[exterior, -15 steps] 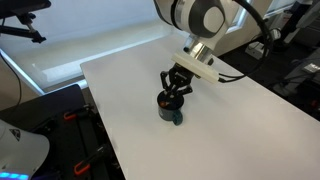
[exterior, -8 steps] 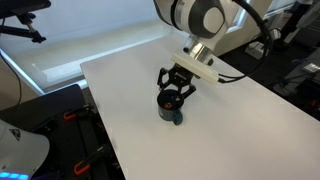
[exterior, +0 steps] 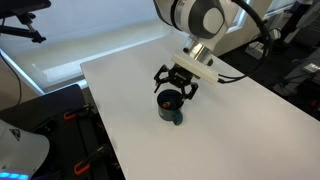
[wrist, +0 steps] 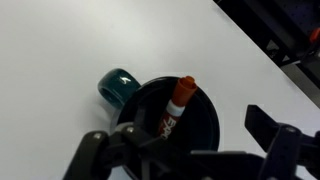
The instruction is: Remove the marker from the mug
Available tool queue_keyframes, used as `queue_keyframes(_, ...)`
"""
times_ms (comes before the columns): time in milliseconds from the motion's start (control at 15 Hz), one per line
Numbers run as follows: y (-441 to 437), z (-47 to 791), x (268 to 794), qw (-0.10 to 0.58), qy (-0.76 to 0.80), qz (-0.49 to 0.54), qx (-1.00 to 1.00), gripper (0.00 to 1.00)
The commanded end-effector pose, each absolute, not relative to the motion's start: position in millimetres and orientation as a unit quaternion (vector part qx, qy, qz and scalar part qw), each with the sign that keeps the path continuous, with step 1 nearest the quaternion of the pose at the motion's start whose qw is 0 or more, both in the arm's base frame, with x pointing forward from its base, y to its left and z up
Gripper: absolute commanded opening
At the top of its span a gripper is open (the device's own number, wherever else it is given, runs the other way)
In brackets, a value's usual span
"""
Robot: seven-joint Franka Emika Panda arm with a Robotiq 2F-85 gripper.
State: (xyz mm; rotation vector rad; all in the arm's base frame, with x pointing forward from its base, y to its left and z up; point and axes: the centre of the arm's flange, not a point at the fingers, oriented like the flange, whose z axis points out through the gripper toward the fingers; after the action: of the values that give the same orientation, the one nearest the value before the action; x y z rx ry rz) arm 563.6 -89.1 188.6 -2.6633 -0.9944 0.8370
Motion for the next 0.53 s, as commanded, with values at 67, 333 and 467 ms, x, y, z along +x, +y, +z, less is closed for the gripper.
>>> queue_keyframes(67, -87, 189, 560, 0.093, -0.32, 0.291, -0.897, 1.0)
queue_keyframes(333, -89, 182, 557, 0.099, -0.317, 0.292, -0.897, 0.98)
queue_keyframes(467, -91, 179, 555, 0.102, -0.31, 0.296, -0.898, 0.92)
